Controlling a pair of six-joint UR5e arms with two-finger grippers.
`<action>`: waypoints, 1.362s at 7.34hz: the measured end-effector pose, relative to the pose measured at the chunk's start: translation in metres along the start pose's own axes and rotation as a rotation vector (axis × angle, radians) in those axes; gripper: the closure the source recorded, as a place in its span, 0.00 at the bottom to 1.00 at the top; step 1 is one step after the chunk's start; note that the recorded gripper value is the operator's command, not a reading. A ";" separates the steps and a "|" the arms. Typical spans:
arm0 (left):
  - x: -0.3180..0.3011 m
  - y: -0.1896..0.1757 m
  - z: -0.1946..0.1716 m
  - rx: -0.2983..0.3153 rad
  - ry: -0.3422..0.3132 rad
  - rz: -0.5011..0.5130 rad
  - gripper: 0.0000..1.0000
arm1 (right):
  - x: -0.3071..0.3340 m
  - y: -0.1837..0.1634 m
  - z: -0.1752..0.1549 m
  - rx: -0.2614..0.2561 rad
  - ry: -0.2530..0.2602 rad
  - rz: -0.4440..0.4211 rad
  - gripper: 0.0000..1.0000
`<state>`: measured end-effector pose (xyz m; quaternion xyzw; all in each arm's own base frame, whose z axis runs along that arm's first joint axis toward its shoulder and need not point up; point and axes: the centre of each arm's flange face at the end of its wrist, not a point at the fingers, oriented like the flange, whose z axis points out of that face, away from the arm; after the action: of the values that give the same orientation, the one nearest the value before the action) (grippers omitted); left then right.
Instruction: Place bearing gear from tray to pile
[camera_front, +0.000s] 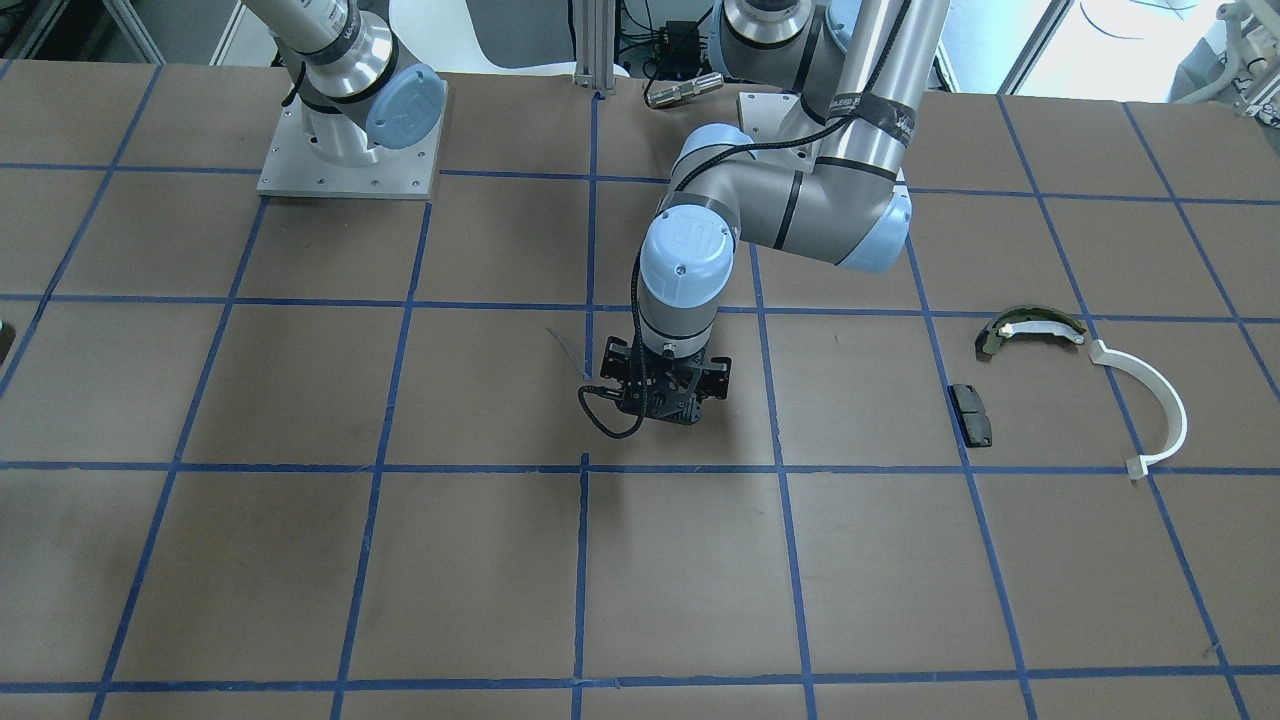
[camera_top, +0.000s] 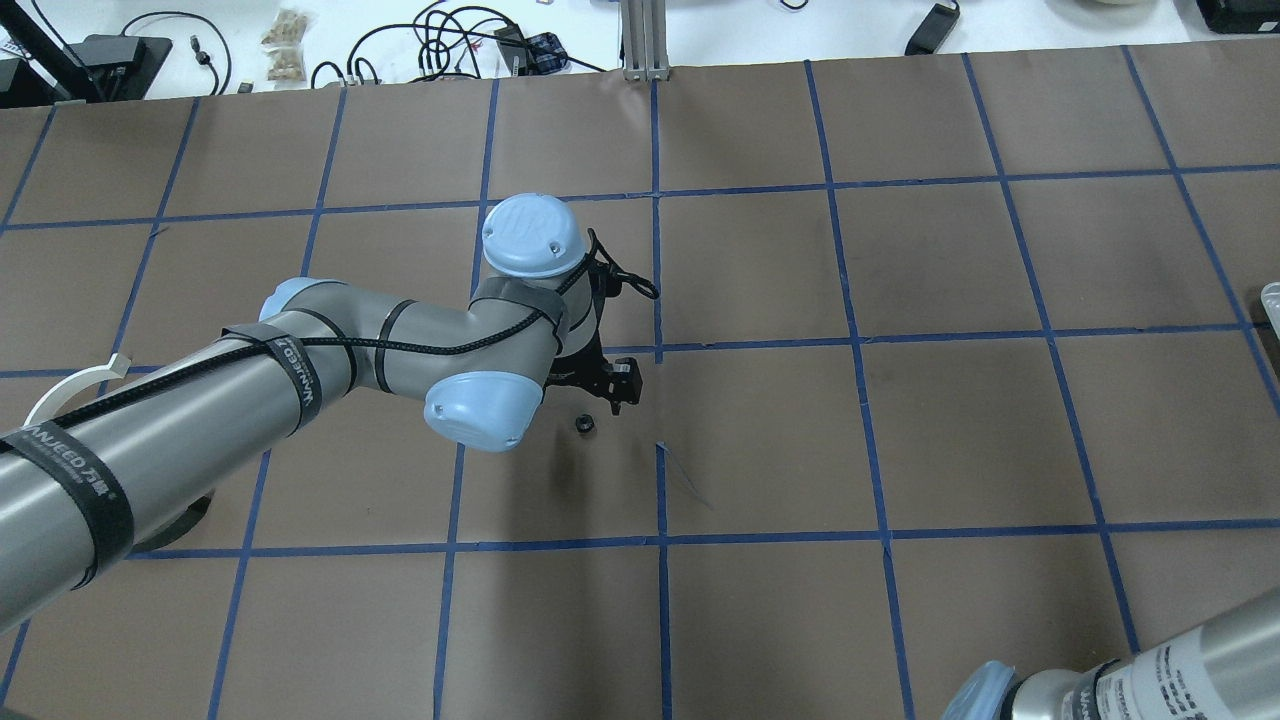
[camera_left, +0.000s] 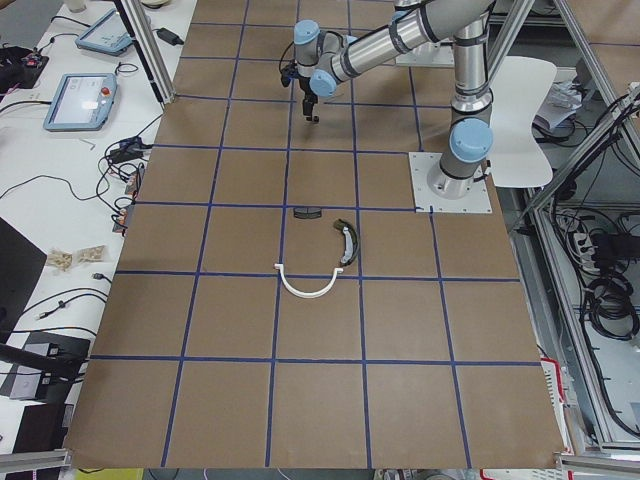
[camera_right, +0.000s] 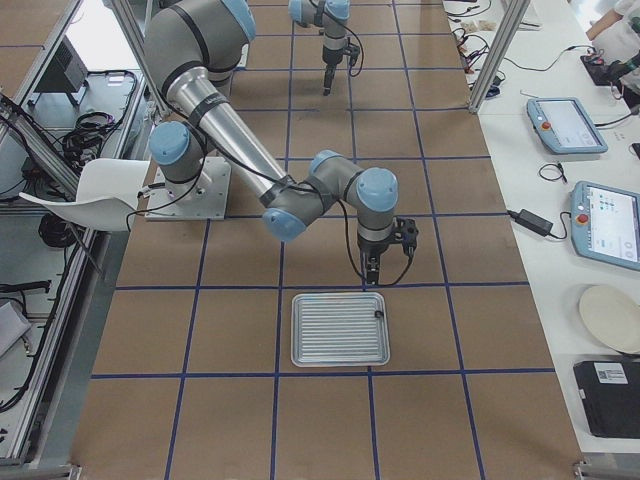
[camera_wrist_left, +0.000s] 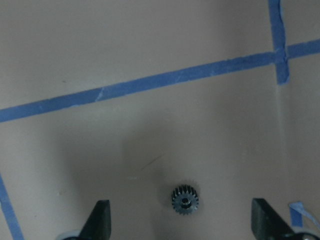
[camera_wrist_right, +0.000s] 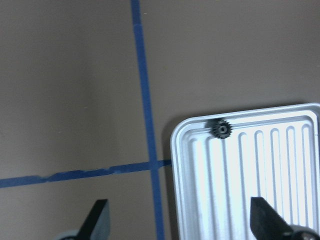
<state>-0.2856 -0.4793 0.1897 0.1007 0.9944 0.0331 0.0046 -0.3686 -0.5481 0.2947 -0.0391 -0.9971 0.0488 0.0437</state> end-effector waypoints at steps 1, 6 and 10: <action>0.000 0.000 0.008 -0.011 -0.002 0.005 0.34 | 0.028 -0.009 0.020 -0.002 -0.008 -0.042 0.00; 0.000 -0.001 0.021 -0.033 -0.005 0.015 1.00 | 0.061 -0.012 0.095 -0.026 -0.089 -0.213 0.00; -0.012 -0.009 0.001 0.005 -0.014 0.062 1.00 | 0.065 -0.014 0.119 -0.032 -0.111 -0.277 0.24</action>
<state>-0.2761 -0.4904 0.1886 0.1317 0.9908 0.0301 0.0103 -0.4448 -0.5681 0.1831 0.1009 -0.9945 0.0284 -0.0057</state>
